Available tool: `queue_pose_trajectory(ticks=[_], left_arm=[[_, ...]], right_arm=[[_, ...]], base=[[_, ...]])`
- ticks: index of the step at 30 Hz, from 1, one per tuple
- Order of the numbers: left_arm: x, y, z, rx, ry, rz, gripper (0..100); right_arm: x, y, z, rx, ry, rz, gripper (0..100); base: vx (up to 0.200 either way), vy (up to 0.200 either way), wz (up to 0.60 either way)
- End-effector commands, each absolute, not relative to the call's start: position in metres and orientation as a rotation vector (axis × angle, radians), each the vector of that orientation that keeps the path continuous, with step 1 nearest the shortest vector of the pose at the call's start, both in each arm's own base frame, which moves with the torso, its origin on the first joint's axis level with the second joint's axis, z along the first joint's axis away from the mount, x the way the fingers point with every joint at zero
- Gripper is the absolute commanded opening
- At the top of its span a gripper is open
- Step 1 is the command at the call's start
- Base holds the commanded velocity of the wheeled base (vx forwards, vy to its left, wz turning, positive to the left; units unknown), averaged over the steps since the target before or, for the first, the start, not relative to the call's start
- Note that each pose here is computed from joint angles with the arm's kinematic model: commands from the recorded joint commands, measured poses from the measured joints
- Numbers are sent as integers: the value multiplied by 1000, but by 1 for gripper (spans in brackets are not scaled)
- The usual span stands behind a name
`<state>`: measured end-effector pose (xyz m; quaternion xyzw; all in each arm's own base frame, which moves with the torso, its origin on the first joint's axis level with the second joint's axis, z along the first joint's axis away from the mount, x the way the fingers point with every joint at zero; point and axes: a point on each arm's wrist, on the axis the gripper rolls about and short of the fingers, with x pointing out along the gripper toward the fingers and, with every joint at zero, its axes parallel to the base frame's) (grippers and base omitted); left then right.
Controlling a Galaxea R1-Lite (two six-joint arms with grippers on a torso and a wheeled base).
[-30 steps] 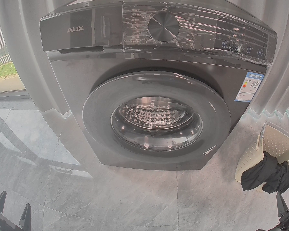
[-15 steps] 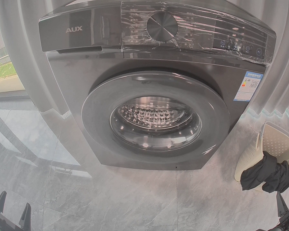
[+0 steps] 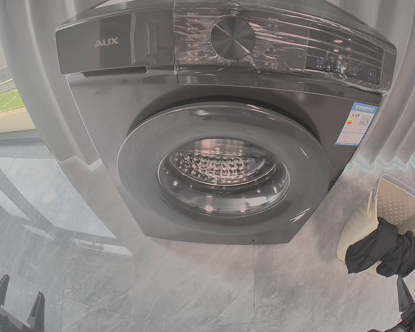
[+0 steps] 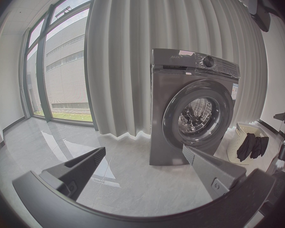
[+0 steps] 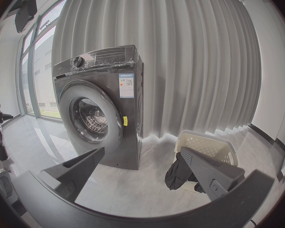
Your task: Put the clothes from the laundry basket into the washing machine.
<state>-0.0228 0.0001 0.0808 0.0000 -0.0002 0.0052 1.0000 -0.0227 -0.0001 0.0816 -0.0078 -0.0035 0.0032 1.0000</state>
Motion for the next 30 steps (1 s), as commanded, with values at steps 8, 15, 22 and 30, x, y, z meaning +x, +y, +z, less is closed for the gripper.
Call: queue_pose_trajectory(ticks=[8,15,22,30], left_arm=[[-22,0,76,0,3,11,100],[-22,0,76,-2,3,11,100],[-22,0,76,-2,3,11,100],[-22,0,76,-2,3,11,100]], right_arm=[[-36,0,143,-10,-173,22,100],[19,6,190,32,81,290,100],[97,10,203,65,216,405,100],[151,33,208,43,251,473,100]], base=[[0,0,0],[0,0,0],[0,0,0],[0,0,0]])
